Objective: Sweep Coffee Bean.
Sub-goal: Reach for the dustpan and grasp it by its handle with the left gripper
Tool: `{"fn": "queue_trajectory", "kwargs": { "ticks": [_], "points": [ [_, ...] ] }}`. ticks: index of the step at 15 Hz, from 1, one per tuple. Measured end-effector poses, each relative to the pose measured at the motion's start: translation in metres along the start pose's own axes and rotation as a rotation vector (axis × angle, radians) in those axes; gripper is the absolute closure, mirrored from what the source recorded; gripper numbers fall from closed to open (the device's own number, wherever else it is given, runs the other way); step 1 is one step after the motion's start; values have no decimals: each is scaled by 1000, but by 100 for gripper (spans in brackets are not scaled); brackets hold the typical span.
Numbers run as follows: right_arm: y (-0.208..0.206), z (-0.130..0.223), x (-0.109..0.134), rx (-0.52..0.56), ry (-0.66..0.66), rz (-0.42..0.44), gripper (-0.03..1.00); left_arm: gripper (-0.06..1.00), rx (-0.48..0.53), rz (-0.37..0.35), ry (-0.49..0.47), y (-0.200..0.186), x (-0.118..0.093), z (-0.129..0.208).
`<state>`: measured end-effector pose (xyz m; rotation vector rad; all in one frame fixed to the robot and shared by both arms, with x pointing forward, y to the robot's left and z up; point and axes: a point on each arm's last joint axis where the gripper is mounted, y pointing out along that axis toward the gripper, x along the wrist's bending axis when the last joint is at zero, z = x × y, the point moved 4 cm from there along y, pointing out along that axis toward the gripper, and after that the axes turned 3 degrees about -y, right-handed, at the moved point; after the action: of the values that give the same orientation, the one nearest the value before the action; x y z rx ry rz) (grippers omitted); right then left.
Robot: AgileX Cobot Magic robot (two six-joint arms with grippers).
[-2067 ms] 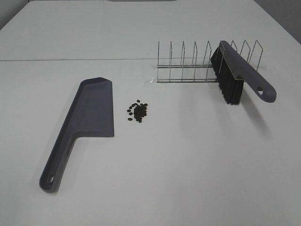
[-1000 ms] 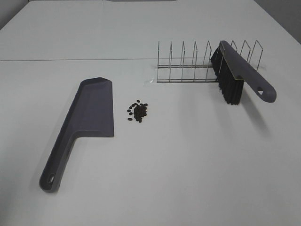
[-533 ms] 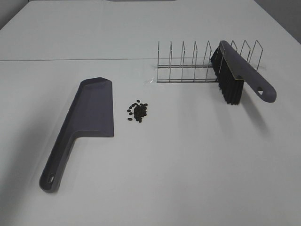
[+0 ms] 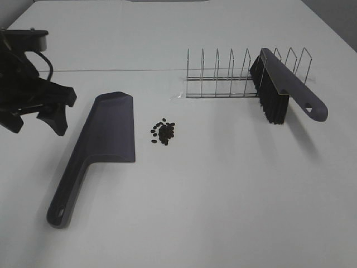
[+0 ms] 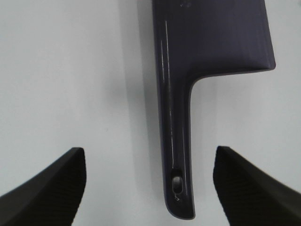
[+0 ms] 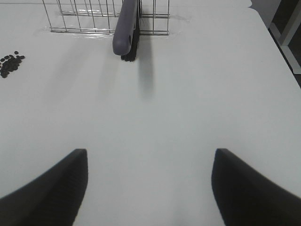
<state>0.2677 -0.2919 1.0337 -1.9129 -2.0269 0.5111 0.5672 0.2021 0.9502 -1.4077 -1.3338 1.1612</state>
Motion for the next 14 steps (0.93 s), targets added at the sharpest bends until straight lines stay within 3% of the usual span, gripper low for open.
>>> {"fn": "queue_trajectory", "kwargs": {
  "ticks": [4, 8, 14],
  "points": [
    [0, 0, 0, 0, 0, 0, 27, 23, 92, -38, 5, 34, -23, 12],
    [0, 0, 0, 0, 0, 0, 27, 18, 162, -67, -13, 64, -25, 18],
    [0, 0, 0, 0, 0, 0, 27, 17, 163, -65, -19, 105, -27, 16]
  ]
}}
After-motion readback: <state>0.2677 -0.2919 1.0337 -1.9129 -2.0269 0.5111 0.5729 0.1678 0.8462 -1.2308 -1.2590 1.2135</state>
